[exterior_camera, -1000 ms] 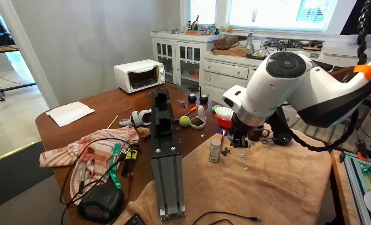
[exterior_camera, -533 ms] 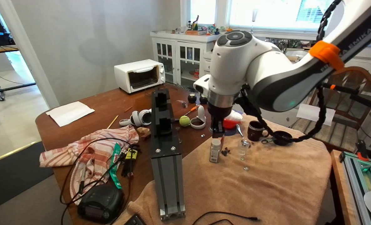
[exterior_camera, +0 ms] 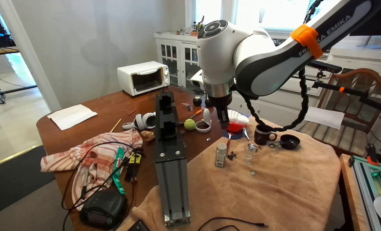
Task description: Put the bottle upright then put the lid on the bottle
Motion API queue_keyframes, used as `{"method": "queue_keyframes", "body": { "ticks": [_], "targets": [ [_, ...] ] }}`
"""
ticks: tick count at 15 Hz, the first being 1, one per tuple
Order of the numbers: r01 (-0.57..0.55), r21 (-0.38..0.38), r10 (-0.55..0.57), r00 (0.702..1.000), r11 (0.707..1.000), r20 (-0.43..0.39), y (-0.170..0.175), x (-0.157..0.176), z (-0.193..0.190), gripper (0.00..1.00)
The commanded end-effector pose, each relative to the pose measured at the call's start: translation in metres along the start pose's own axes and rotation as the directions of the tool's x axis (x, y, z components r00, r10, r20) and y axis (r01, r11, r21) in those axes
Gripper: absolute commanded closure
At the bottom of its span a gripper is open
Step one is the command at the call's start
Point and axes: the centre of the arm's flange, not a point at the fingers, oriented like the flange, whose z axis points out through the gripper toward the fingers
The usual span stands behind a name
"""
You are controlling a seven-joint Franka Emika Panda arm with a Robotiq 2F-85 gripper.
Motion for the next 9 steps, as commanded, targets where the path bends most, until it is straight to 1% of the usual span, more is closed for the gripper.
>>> {"method": "queue_keyframes", "body": {
  "ticks": [1, 4, 5, 8, 9],
  "targets": [
    [0.001, 0.001, -0.001, 1.000, 1.000, 0.002, -0.001, 0.001, 0.001, 0.77],
    [0.014, 0.058, -0.015, 1.000, 0.998, 0.026, -0.003, 0.004, 0.019, 0.77],
    [0.010, 0.088, -0.011, 1.000, 0.996, 0.013, -0.004, 0.004, 0.026, 0.77],
    [0.019, 0.165, -0.024, 0.999, 0.986, 0.033, -0.010, 0.010, 0.050, 0.77],
    [0.022, 0.184, -0.027, 0.999, 0.983, 0.025, -0.011, 0.012, 0.057, 0.77]
  ]
}}
